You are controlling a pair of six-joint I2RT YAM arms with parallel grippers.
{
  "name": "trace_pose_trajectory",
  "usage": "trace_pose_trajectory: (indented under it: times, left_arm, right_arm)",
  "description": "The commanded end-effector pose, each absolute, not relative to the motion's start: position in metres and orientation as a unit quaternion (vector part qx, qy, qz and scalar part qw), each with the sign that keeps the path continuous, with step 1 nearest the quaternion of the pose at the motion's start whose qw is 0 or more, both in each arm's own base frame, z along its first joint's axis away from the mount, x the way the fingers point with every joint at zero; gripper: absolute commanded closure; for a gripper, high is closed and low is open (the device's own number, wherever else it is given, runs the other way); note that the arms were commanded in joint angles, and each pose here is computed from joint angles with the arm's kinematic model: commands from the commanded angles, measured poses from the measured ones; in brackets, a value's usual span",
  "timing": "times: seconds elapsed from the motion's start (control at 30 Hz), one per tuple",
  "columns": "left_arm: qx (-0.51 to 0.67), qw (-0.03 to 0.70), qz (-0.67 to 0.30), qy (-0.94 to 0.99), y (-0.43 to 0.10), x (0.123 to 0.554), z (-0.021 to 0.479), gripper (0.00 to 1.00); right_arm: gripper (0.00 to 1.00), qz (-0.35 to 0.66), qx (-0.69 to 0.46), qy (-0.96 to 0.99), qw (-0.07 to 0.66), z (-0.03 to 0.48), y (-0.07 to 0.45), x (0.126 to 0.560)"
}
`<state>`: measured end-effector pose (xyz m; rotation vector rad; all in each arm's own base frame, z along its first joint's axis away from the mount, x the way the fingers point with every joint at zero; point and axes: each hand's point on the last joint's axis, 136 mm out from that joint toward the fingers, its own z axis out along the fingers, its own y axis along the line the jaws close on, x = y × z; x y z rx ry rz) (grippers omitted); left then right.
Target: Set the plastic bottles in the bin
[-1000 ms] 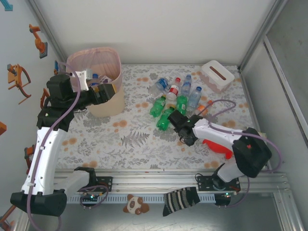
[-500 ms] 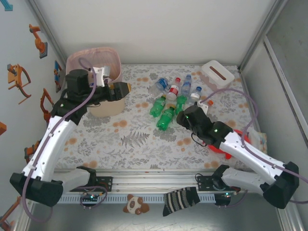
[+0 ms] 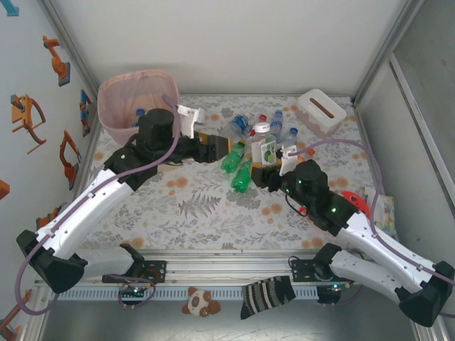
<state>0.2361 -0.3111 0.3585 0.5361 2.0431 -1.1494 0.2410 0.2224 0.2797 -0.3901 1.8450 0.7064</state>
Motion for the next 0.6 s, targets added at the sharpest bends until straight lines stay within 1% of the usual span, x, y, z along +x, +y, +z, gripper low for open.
trace_pose_trajectory:
  times: [0.0, 0.1, 0.33, 0.5, 0.57]
  left_arm:
    - [0.189, 0.394, -0.446, 0.782, -0.321, 0.237, 0.381, 0.15]
    - [0.19, 0.384, -0.446, 0.786, -0.338, 0.232, 0.377, 0.14]
    - [0.217, 0.384, -0.422, 0.792, -0.376, 0.223, 0.37, 0.15]
    - [0.211, 0.381, -0.403, 0.805, -0.387, 0.227, 0.36, 0.19]
    - [0.21, 0.377, -0.402, 0.808, -0.392, 0.227, 0.357, 0.22]
  right_arm:
    - [0.58, 0.33, -0.198, 0.72, 0.577, 0.315, 0.233, 0.233]
    - [0.58, 0.338, -0.205, 0.715, 0.577, 0.32, 0.236, 0.23]
    - [0.58, 0.346, -0.208, 0.71, 0.578, 0.328, 0.239, 0.23]
    - [0.58, 0.347, -0.206, 0.707, 0.581, 0.331, 0.238, 0.229]
    - [0.58, 0.346, -0.205, 0.707, 0.582, 0.331, 0.237, 0.229]
